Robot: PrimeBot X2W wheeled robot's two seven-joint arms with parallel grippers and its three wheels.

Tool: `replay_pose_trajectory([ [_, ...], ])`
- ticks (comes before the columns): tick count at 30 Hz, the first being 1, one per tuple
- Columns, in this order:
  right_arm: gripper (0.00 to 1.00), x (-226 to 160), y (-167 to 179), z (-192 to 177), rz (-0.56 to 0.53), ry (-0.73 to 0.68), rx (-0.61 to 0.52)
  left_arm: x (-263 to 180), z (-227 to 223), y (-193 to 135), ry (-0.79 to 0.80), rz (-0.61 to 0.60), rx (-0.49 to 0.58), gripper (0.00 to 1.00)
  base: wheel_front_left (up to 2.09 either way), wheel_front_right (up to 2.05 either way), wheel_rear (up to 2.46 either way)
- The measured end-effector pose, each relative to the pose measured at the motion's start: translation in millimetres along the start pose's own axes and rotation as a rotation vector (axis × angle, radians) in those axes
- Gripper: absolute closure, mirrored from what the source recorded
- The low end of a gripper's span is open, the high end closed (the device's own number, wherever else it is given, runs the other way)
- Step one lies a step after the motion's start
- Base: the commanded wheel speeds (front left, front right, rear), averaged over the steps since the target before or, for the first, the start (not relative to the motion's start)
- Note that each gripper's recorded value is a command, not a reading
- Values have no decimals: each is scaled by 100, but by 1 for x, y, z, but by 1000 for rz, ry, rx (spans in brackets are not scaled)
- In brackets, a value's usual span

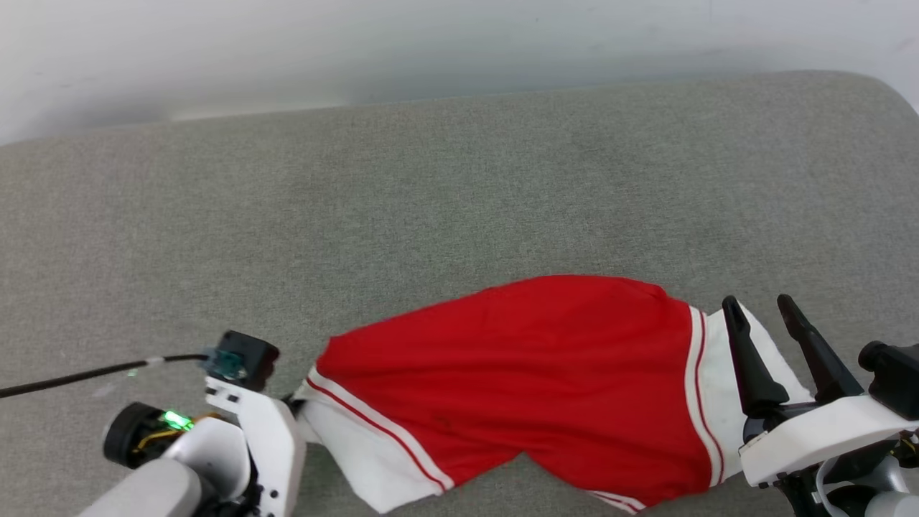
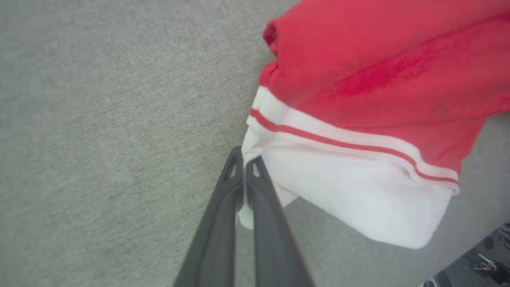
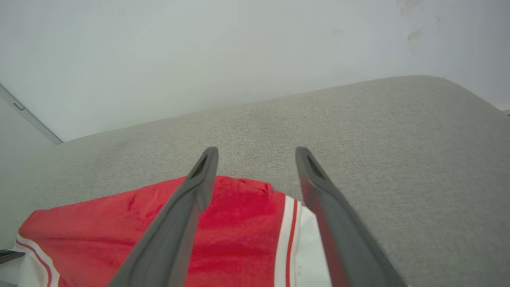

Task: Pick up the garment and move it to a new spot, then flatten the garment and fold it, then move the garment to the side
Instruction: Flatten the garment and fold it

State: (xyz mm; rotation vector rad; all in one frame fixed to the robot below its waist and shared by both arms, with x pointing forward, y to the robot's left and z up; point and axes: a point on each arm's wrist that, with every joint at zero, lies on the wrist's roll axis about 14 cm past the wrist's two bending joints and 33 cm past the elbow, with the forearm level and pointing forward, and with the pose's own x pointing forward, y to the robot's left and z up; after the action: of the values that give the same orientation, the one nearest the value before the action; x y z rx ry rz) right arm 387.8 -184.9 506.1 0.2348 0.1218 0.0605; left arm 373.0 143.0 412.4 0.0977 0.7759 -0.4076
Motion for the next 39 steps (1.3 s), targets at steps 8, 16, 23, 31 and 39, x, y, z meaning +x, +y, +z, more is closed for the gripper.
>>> replay_pose_trajectory([
  [8, 0, 3, -6, -8, -17, 25, 9, 4, 0, 23, -19, 63, -86, 100, 0, 0, 0],
  [16, 0, -5, -25, -6, -75, 21, 15, -1, 21, 22, -212, 104, -172, 0, 0, 0, 0],
  [23, 0, -20, -50, -19, -148, 110, 47, -37, 69, 31, -543, 196, -191, 0, 0, 0, 0],
  [31, 0, -45, -88, -66, -211, 444, 62, -85, 95, 32, -801, 285, -207, 0, 0, 0, 0],
  [39, 0, -49, -91, -110, -182, 770, 52, -102, 101, 33, -876, 320, -222, 0, 0, 0, 0],
])
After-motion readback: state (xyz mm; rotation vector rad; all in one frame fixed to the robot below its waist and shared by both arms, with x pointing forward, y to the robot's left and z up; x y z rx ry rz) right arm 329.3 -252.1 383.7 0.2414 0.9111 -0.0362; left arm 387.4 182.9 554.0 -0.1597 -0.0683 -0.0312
